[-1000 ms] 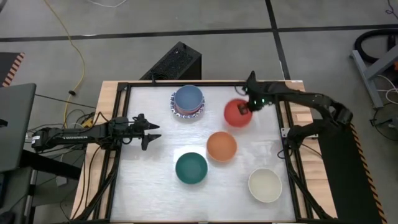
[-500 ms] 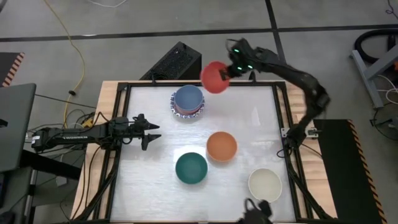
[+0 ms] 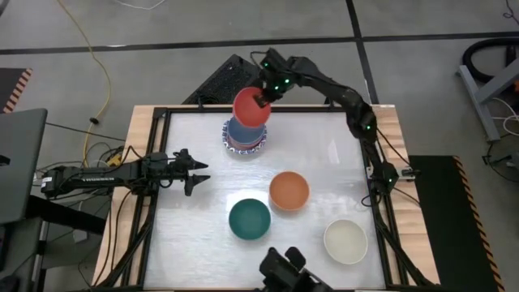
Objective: Nest bowls inside each other
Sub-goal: Stack the orange bowl on top of the blue bowl
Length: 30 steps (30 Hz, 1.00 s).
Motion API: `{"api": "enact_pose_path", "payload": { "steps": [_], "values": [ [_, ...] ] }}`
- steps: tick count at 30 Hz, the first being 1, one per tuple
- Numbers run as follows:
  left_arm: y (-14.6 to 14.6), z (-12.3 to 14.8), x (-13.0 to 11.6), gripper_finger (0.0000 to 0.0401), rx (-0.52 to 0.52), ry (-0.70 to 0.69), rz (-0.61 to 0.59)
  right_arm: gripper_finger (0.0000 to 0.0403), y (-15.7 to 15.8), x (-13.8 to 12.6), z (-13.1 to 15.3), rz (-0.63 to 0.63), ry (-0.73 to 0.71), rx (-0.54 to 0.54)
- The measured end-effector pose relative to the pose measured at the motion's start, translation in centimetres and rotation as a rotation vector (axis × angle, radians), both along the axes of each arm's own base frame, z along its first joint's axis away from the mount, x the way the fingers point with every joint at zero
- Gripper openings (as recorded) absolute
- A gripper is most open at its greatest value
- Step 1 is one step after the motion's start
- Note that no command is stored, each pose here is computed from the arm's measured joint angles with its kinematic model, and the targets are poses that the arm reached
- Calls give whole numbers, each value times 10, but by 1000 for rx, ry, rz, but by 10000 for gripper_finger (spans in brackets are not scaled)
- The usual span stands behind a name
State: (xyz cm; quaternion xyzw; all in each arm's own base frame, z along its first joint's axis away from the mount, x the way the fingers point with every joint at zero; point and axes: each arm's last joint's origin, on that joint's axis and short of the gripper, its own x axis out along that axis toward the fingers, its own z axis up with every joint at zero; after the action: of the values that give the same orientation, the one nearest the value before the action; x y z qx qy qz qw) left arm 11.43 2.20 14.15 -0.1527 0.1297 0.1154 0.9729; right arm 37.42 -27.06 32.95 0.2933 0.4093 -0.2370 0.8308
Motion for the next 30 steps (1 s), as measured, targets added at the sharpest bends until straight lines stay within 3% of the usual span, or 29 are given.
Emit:
{"api": "enact_pose_path", "payload": {
  "steps": [12,26,30],
  "values": [
    [0,0,0,235,0,0,-1,25,-7,20,-55,38,123,89],
    [0,0,0,235,0,1,-1,104,8,26,-51,222,137,15],
    [0,0,0,235,0,0,-2,127,6,26,-44,206,110,1]
  ]
}}
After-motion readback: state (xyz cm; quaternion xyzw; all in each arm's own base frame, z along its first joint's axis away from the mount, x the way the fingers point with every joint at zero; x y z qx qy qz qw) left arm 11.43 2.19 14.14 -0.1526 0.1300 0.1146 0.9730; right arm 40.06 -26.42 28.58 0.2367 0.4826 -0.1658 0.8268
